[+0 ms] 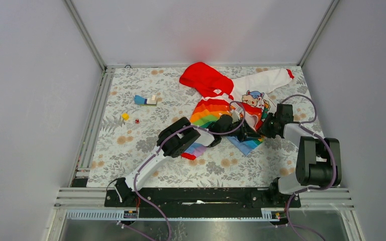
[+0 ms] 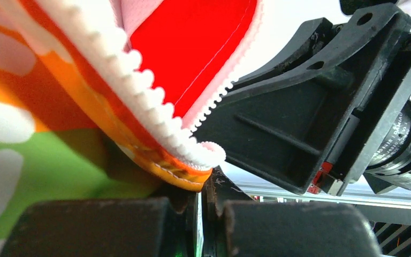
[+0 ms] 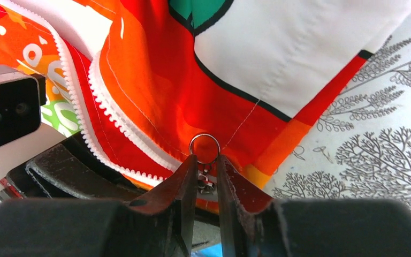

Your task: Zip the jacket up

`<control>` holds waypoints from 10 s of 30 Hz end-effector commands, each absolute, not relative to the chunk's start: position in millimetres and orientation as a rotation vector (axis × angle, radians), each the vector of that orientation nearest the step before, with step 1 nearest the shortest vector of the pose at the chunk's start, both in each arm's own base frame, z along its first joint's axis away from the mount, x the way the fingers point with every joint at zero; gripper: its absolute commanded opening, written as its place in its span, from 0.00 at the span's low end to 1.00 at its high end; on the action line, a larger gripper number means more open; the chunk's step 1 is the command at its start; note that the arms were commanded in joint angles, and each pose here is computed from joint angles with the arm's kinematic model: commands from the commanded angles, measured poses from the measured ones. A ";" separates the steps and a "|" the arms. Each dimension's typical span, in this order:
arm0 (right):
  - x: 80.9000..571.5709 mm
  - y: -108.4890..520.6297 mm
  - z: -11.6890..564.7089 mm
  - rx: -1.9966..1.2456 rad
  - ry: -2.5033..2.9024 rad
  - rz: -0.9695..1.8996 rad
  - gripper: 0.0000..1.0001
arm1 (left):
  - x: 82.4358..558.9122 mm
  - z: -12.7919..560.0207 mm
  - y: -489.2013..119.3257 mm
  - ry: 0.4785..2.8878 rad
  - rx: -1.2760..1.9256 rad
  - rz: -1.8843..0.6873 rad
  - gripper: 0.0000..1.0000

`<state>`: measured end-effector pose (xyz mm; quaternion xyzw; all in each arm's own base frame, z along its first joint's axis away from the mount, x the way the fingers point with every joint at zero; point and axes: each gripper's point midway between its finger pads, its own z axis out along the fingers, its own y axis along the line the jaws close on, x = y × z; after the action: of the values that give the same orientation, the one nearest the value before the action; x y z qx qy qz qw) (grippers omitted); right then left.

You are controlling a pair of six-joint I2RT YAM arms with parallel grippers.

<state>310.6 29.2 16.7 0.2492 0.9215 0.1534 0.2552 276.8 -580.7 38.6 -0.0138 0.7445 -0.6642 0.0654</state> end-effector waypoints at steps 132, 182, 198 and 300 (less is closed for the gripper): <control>376.9 95.4 125.2 0.400 2.006 1.163 0.00 | 384.4 153.4 -485.2 2.020 0.473 -1.838 0.70; 375.4 96.3 122.8 0.406 2.022 1.167 0.00 | 352.7 158.4 -520.5 1.834 0.587 -2.111 0.07; 362.8 64.4 114.7 0.560 2.149 0.863 0.53 | 357.0 148.8 -517.6 1.901 0.497 -2.040 0.00; 211.0 68.4 455.9 0.176 1.634 0.593 0.99 | 251.7 500.9 -215.2 1.574 0.140 -0.943 0.99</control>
<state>240.8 69.1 385.2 0.0943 0.7751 0.2475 0.5736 284.5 -255.8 448.6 0.0640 0.7115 -0.4293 0.5527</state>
